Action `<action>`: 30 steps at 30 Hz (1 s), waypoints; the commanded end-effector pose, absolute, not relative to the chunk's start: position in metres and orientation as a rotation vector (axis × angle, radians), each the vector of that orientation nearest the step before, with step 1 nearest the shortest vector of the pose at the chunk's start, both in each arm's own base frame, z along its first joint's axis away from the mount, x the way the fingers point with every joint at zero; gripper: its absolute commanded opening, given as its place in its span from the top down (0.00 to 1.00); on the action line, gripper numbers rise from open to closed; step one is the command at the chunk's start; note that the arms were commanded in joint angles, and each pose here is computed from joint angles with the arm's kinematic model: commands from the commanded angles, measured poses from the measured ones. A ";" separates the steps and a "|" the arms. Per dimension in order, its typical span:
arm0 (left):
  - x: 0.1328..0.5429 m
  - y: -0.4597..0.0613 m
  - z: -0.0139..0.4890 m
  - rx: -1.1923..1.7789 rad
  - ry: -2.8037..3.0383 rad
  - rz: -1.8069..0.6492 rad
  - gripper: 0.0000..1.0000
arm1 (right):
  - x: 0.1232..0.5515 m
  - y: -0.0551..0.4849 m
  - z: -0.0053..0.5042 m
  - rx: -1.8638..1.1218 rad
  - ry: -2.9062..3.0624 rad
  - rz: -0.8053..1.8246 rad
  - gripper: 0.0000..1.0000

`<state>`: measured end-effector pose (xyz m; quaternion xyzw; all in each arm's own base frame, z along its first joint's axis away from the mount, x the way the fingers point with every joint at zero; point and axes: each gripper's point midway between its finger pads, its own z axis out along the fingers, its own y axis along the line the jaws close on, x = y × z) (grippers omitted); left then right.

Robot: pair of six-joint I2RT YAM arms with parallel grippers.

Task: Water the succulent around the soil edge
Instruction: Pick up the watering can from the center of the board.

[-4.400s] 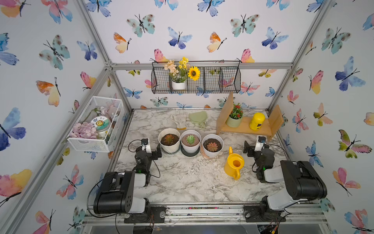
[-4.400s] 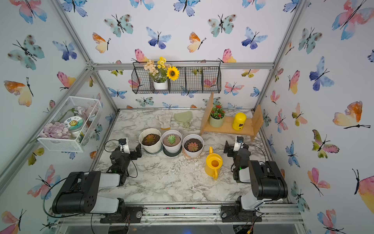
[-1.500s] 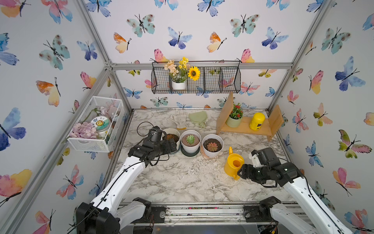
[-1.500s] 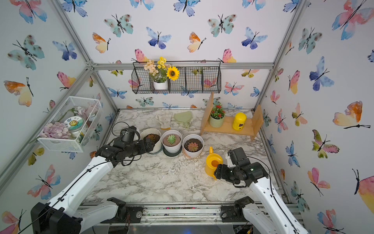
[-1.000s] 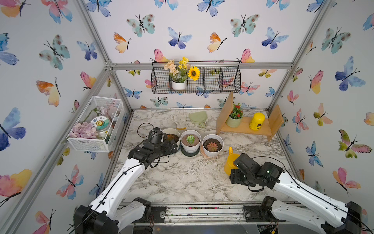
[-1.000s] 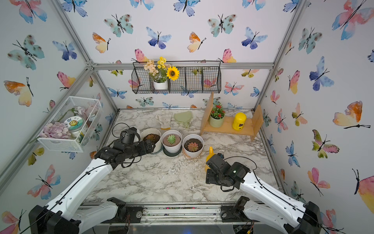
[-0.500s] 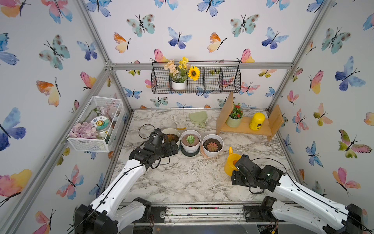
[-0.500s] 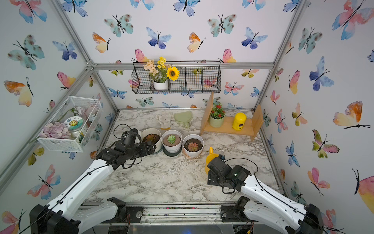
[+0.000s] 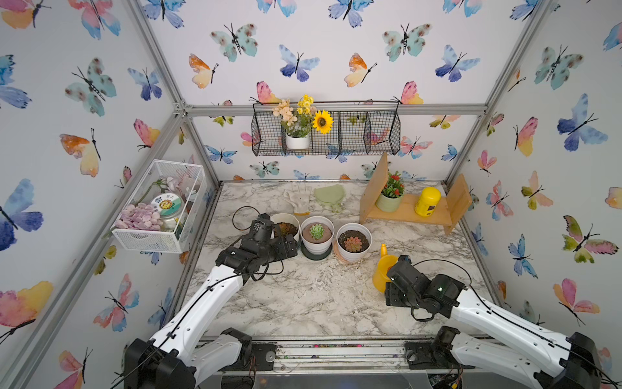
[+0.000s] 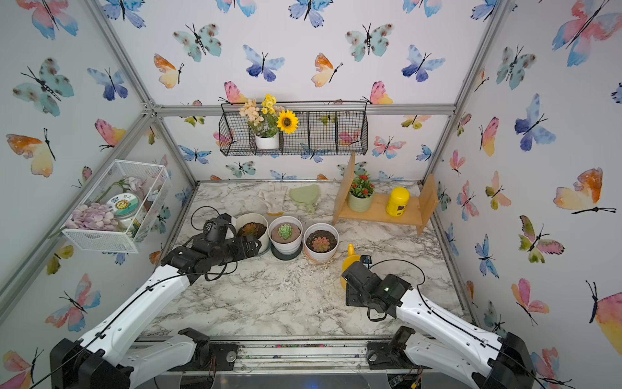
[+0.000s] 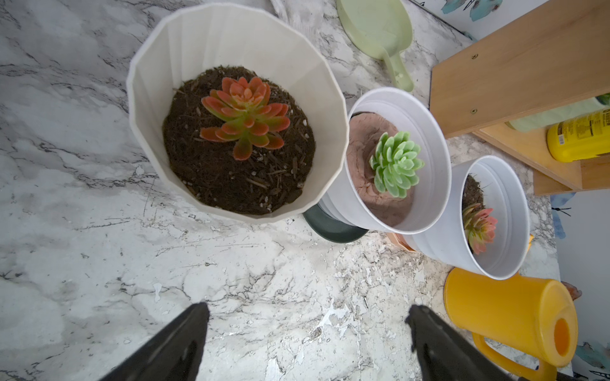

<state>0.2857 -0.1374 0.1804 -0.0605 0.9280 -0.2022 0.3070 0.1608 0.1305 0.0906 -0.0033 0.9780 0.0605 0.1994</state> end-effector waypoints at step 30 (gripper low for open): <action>0.276 -0.146 0.169 -0.100 2.467 -0.560 0.01 | 0.174 0.126 0.076 0.086 2.673 0.116 0.77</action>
